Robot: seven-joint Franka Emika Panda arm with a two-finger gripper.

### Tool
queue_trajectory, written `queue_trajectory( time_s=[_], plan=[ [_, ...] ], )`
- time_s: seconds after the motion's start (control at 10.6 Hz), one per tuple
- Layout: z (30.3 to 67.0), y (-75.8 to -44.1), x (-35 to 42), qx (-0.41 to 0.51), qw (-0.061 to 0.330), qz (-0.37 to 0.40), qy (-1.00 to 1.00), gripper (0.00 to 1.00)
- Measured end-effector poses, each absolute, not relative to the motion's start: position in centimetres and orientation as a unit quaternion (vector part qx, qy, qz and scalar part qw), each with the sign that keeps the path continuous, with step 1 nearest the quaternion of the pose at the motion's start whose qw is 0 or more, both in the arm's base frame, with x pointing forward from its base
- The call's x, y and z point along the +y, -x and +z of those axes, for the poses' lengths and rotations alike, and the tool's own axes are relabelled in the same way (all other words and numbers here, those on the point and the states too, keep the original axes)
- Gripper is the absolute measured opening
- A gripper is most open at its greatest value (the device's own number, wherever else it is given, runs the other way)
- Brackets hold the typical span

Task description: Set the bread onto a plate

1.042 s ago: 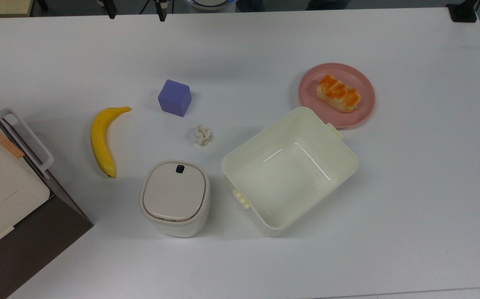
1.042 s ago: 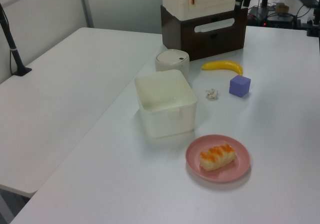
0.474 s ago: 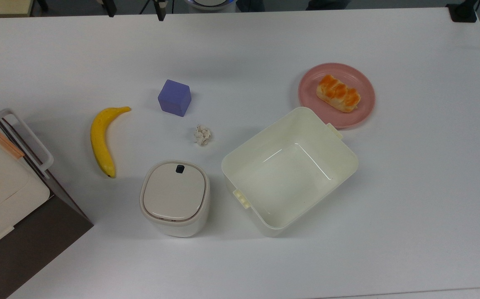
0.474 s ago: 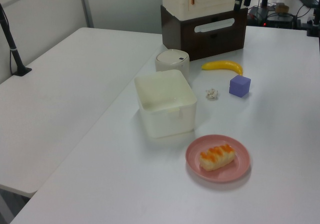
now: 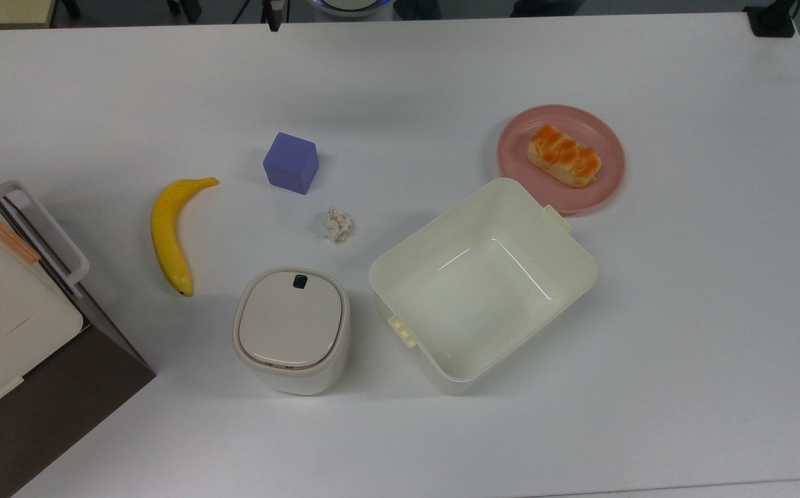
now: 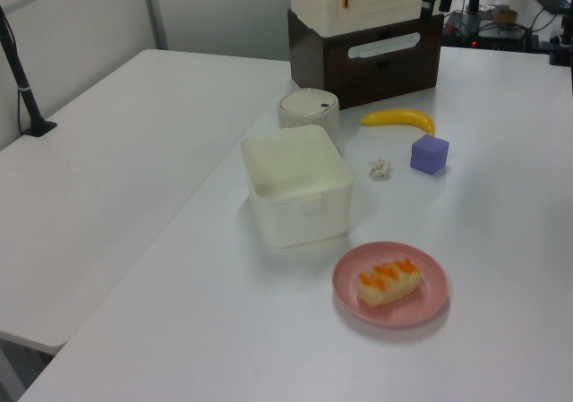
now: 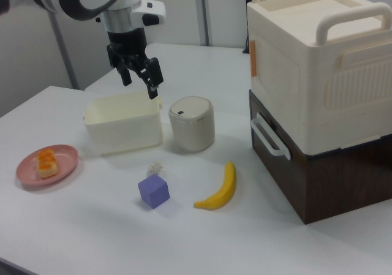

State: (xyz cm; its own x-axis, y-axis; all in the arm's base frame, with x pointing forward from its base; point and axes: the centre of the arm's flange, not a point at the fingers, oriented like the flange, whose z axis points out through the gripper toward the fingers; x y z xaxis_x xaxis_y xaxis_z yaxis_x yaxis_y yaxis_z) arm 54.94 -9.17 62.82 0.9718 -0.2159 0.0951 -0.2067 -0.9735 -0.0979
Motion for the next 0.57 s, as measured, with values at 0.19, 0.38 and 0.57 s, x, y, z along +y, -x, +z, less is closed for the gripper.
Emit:
queue_trajectory(
  time_s=[0.19,0.38,0.57],
  plan=[
    [63.3,-54.4,-9.4,0.098,0.044,-0.040,0.993,1.00],
    [64.7,-53.7,-9.4,0.086,0.045,-0.033,0.995,1.00],
    [65.1,-53.6,-9.3,0.084,0.044,-0.035,0.995,1.00]
  ],
)
